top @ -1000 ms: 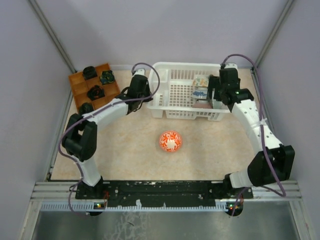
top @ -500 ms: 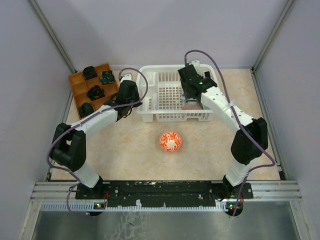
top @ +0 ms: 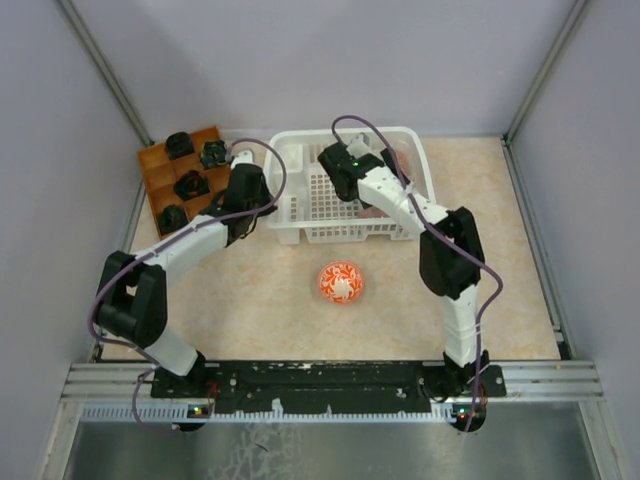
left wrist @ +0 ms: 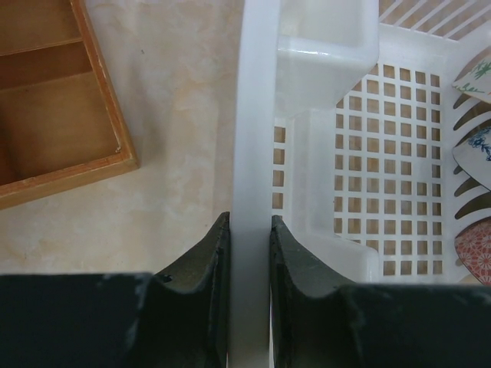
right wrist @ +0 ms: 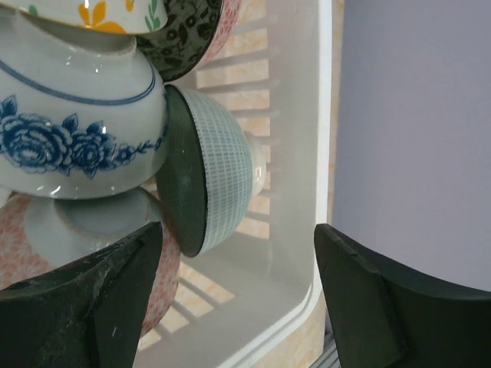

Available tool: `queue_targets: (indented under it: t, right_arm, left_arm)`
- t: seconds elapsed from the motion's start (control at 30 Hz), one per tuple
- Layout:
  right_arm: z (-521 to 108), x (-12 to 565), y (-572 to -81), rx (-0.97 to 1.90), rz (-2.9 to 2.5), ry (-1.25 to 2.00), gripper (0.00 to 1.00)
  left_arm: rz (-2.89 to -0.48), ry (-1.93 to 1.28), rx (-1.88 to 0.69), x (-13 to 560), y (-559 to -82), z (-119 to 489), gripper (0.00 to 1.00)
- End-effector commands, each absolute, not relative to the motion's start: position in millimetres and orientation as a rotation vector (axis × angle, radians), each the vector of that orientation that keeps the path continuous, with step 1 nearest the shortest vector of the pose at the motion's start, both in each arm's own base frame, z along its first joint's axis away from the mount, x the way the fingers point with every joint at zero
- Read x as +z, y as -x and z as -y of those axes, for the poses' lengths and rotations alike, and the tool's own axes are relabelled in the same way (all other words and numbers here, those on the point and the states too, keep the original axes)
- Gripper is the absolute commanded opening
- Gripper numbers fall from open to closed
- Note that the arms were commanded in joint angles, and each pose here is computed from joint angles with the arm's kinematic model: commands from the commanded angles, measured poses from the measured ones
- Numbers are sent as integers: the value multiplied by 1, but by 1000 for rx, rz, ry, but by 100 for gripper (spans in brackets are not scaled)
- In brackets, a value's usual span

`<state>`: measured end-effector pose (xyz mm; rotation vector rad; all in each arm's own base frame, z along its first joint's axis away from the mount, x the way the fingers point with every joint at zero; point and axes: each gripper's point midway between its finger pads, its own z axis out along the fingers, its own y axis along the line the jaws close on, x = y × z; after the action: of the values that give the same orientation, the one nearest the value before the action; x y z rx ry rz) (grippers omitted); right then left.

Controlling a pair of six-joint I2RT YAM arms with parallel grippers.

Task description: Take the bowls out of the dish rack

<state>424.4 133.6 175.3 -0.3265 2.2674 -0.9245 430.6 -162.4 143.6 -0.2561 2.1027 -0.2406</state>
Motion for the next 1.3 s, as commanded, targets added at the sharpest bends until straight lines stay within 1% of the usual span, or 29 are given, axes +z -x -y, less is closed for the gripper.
queue_targets:
  t: [0.0, 0.07, 0.3, 0.4, 0.67, 0.77, 0.87, 0.9, 1.07, 1.1, 1.2, 1.27]
  right_arm:
    - [-125, 196, -431, -1050, -2202, 304, 80]
    - [-125, 192, -432, -1073, -2203, 316, 80]
    - [-124, 183, -444, -1125, -2200, 328, 77]
    - [-121, 178, -448, -1148, -2205, 329, 72]
    - [-106, 165, -449, -1174, -2233, 305, 56]
    - [-102, 163, -448, -1190, -2234, 300, 47]
    - [-100, 161, -448, -1208, -2226, 301, 32]
    - [-99, 159, -447, -1216, -2226, 302, 29]
    - [-93, 154, -444, -1261, -2218, 305, 27]
    - [-93, 153, -444, -1263, -2219, 308, 26]
    - [-88, 161, -443, -1317, -2178, 294, 14]
    - [-85, 168, -444, -1335, -2154, 279, 0]
  left_arm:
    - [-2061, 387, -122, 142, -434, 123, 0]
    - [-2068, 388, -129, 138, -433, 122, 1]
    - [-2077, 378, -152, 135, -431, 123, 9]
    - [-2081, 375, -157, 133, -429, 123, 11]
    - [-2090, 368, -167, 127, -426, 123, 11]
    - [-2089, 368, -169, 127, -426, 123, 11]
    - [-2094, 367, -177, 125, -426, 125, 11]
    - [-2095, 365, -183, 125, -426, 126, 11]
    - [-2100, 362, -194, 125, -427, 128, 11]
    - [-2104, 360, -195, 124, -426, 129, 11]
    - [-2106, 355, -192, 123, -427, 129, 11]
    - [-2109, 352, -193, 122, -427, 130, 11]
